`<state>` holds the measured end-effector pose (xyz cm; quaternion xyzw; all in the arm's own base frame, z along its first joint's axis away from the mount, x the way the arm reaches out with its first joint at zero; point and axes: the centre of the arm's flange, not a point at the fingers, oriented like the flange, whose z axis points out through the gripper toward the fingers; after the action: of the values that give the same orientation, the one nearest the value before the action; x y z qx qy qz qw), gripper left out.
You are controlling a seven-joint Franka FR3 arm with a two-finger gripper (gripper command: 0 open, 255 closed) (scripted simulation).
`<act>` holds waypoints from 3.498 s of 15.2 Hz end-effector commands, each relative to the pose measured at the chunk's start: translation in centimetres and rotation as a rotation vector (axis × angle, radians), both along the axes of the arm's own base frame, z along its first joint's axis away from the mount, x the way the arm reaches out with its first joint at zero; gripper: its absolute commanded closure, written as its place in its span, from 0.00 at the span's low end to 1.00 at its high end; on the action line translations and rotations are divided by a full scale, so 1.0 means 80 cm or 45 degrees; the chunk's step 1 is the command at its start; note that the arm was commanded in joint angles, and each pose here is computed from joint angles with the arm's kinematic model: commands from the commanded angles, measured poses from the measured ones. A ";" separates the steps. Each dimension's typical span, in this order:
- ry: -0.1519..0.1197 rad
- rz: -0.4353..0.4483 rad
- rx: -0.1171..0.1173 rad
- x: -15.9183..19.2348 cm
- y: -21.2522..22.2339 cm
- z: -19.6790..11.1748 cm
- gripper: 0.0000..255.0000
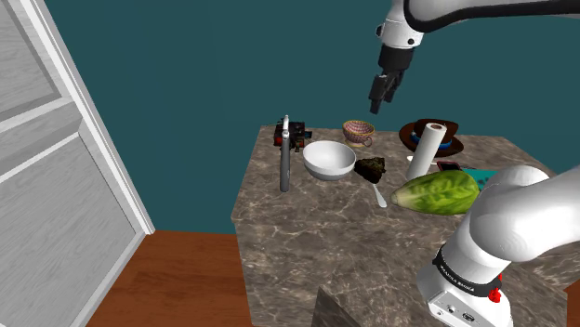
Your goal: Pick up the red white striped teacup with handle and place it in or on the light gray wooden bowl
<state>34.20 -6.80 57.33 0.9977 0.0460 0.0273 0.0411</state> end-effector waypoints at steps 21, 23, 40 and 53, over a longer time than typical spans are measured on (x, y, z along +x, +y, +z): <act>0.056 -0.034 -0.125 0.215 -0.181 -0.225 0.00; 0.058 -0.035 -0.130 0.223 -0.190 -0.240 0.00; 0.058 -0.035 -0.130 0.224 -0.198 -0.283 1.00; 0.058 -0.035 -0.130 0.224 -0.198 -0.250 1.00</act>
<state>52.11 -22.54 36.94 0.9952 0.0345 0.0014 0.0912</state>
